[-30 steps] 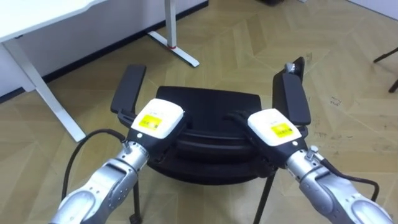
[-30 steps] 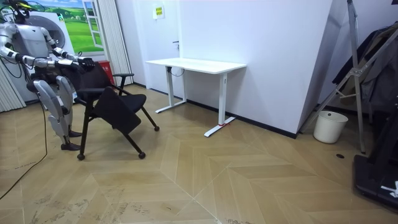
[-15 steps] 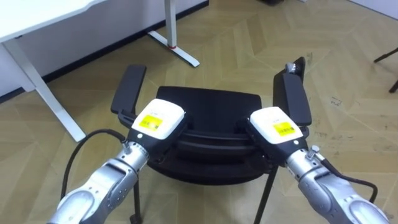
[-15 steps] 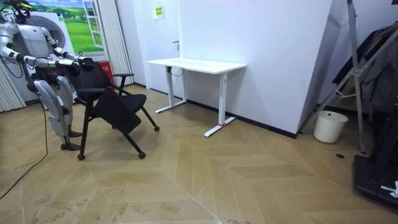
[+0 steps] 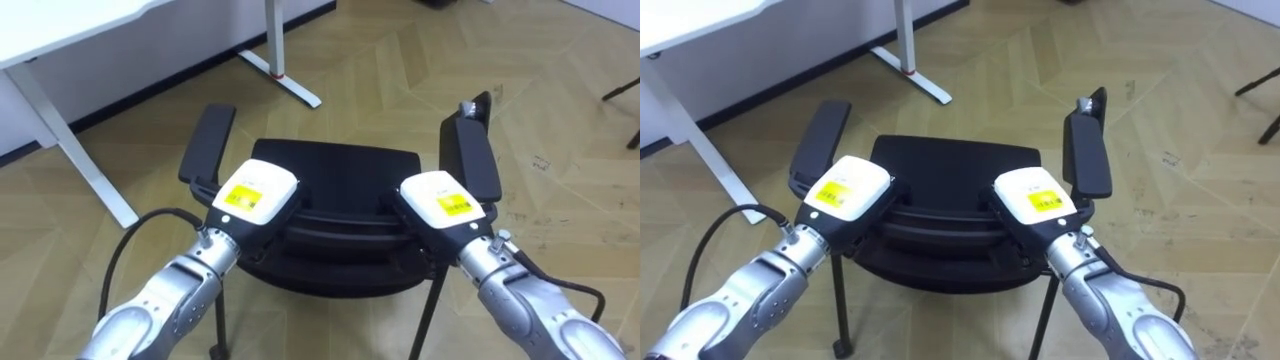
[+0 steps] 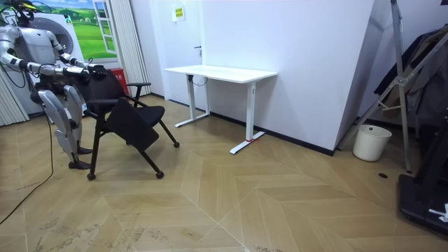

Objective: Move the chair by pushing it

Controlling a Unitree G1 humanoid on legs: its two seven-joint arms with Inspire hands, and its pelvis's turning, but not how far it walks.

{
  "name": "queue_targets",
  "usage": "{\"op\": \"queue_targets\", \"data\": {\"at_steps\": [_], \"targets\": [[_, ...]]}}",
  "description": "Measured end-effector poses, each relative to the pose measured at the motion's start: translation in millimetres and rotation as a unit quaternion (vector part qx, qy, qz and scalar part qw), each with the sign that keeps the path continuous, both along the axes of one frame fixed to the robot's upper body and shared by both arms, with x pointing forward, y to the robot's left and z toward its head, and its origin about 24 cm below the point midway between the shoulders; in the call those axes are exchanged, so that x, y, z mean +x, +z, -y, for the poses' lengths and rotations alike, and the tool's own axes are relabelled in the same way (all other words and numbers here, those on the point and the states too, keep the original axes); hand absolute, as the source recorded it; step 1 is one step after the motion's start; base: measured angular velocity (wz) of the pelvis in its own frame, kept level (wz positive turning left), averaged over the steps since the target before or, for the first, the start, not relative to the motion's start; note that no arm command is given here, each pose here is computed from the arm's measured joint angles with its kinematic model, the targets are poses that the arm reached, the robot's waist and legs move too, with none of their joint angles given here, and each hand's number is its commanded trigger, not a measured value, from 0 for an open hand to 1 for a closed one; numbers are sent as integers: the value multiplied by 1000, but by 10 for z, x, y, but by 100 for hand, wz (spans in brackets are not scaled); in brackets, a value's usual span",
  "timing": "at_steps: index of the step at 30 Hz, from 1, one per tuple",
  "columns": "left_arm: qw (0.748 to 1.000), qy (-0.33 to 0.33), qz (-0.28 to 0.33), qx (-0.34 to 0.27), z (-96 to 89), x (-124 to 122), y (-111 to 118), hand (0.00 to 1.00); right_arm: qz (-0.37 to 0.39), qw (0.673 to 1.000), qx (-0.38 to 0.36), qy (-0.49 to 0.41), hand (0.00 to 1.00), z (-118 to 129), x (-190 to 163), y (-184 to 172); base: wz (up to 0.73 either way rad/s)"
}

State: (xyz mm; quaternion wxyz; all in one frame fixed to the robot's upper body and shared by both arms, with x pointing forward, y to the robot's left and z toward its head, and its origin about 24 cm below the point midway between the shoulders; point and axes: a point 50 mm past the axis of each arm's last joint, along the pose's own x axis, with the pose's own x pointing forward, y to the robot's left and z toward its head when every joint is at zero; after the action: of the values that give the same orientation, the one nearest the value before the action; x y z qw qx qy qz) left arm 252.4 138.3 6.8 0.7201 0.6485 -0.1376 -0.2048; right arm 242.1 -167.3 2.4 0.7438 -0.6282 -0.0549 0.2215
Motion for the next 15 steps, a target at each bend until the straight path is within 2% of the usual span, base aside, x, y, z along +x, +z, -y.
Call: {"op": "queue_targets", "data": {"at_steps": [15], "targets": [[1000,5,-7,1,-14,-25,-28,100,-11,1000,3,-3,100,-12,-22,-48,1]]}}
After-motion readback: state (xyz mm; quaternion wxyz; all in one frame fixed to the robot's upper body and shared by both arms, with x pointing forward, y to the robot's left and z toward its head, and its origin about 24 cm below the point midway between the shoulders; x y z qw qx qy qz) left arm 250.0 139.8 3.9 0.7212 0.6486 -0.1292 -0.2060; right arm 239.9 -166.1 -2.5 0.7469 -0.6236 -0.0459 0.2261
